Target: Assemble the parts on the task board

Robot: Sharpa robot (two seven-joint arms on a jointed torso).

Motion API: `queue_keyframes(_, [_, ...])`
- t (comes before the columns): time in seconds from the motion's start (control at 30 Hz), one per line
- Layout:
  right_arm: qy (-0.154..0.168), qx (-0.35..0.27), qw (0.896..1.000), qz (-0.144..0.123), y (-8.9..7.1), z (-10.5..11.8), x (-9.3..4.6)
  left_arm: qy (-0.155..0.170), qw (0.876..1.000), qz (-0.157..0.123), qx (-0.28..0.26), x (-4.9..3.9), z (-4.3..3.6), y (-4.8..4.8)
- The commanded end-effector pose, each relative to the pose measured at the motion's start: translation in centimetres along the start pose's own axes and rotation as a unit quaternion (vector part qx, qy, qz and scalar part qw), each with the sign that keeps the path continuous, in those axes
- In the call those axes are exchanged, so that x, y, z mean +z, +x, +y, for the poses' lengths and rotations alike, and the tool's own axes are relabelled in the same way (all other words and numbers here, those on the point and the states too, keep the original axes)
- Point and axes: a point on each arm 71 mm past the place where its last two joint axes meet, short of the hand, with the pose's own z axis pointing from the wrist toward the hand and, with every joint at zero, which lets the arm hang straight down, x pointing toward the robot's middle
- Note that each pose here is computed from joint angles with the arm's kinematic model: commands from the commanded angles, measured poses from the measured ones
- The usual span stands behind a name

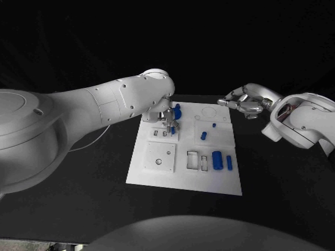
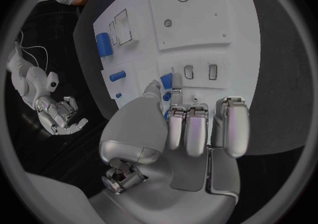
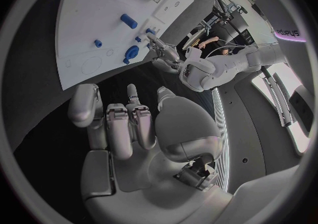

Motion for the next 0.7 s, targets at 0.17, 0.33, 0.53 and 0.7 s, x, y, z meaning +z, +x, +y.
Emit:
queue_keyframes(0.17, [0.004, 0.0, 1.0, 0.011, 0.2, -0.05, 0.01, -0.015, 1.0, -0.001, -0.004, -0.04, 0.09, 0.04])
queue_keyframes(0.33, [0.005, 0.0, 1.0, 0.012, 0.2, -0.1, -0.01, -0.014, 1.0, -0.003, -0.006, -0.03, 0.11, -0.01])
queue_keyframes(0.53, [0.007, 0.0, 1.0, 0.014, 0.25, -0.12, -0.01, -0.014, 1.0, -0.002, -0.006, -0.02, 0.13, -0.03])
queue_keyframes(0.7, [0.008, 0.0, 1.0, 0.016, 0.28, -0.14, 0.0, -0.015, 1.0, -0.002, -0.006, -0.01, 0.2, -0.04])
